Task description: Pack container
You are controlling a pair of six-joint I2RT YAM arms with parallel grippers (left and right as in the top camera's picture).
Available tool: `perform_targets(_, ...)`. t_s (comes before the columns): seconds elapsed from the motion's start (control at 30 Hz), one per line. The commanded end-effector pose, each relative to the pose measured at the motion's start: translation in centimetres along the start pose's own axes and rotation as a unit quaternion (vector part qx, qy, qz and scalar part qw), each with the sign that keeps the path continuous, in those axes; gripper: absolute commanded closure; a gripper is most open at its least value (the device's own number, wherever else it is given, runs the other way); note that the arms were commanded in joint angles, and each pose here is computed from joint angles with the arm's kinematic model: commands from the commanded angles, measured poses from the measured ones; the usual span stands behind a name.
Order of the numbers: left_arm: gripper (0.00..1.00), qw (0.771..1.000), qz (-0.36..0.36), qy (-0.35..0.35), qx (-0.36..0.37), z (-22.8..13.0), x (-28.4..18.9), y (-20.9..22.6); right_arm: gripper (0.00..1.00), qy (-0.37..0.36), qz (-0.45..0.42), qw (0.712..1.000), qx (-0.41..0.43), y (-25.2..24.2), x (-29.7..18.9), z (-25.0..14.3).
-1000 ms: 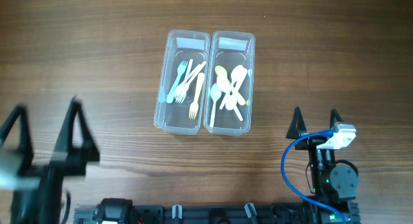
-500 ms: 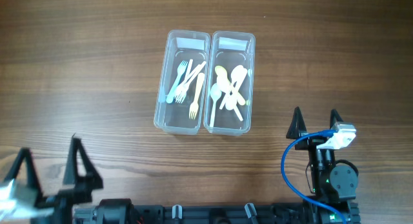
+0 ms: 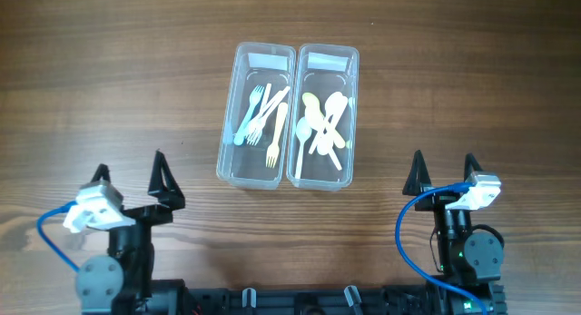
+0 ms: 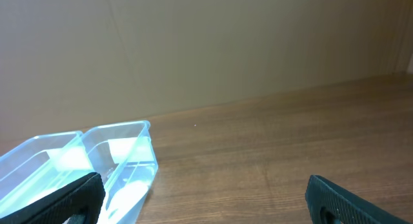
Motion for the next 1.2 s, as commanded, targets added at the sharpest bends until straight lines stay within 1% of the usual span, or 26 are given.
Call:
perform_targets(0.0, 0.00, 1.000, -0.004, -0.002, 0.002, -2.0, 0.1, 0.6, 0.00, -0.009, -0.009, 1.000, 0.010, -0.3, -0.1, 0.3)
perform_targets(0.2, 0.00, 1.000, -0.001, 0.019, 0.004, -4.2, 0.6, 1.1, 0.00, -0.009, -0.009, 1.000, 0.010, -0.3, -0.1, 0.3)
perform_targets(0.47, 0.00, 0.999, 0.011, 0.053, 0.008, -8.3, 1.8, 2.4, 0.00, -0.009, -0.009, 1.000, 0.010, -0.3, -0.1, 0.3)
perform_targets(0.8, 0.00, 0.997, 0.014, 0.076, 0.010, -11.3, 2.4, 3.2, 0.00, -0.009, -0.009, 1.000, 0.010, -0.3, -0.1, 0.3)
perform_targets(1.0, 0.00, 0.997, -0.008, 0.077, 0.013, -11.4, 2.5, 2.5, 0.00, -0.009, -0.009, 1.000, 0.010, -0.3, -0.1, 0.3)
perform_targets(1.07, 0.00, 0.996, -0.029, 0.082, 0.036, -11.6, 2.5, 1.9, 0.00, -0.009, -0.009, 1.000, 0.010, -0.3, -0.1, 0.3)
perform_targets(1.17, 0.00, 0.989, -0.077, 0.085, 0.090, -11.8, 2.3, 0.5, 0.00, -0.009, -0.009, 1.000, 0.010, -0.3, -0.1, 0.3)
Point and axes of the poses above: each gripper's point midway between its finger pads, its own x axis out along the fingers, its own y axis along the line the jaws close on, z = x × y, the point moved 1 cm from there along -x, back along the fingers, and after that the axes turned 2 degrees about -x, right-handed, at the moved point
